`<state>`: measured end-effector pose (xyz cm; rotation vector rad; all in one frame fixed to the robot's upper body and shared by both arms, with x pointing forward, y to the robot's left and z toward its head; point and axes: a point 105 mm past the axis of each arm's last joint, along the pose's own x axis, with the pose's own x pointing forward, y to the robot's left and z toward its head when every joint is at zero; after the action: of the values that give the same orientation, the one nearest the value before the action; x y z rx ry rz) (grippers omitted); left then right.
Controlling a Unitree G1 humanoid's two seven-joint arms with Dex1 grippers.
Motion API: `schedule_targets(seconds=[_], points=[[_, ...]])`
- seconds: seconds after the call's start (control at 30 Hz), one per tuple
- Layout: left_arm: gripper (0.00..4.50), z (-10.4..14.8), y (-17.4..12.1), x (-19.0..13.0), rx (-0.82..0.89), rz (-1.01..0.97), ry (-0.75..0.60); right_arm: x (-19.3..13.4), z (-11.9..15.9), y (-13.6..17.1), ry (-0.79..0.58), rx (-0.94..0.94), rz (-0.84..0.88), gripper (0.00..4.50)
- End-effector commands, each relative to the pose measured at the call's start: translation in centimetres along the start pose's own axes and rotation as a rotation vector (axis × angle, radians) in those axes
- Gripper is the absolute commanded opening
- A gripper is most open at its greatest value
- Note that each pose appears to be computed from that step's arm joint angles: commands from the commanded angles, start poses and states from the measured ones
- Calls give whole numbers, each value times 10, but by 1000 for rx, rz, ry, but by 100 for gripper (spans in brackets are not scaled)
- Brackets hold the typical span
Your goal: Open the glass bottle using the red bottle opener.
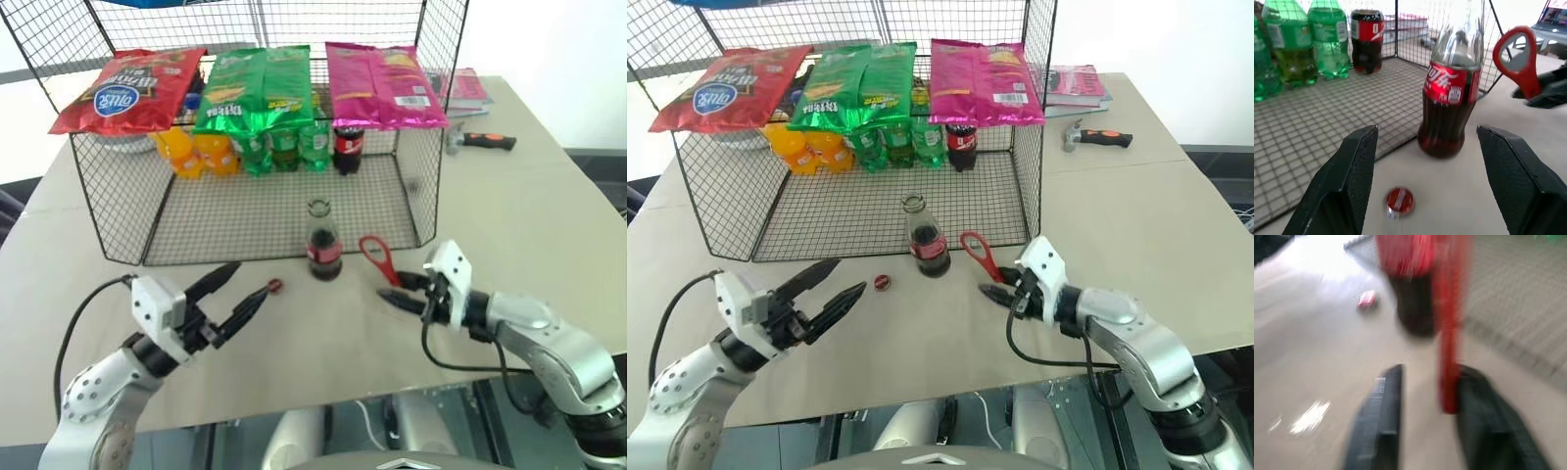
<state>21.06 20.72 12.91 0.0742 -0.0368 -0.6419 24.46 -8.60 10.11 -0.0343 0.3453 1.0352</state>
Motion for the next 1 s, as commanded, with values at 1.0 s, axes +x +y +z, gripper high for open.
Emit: schedule_targets(seconds=[1.0], points=[[447,-43,28,-63,72,113,325,-120,-19,-68,-100,-268,-139,450]])
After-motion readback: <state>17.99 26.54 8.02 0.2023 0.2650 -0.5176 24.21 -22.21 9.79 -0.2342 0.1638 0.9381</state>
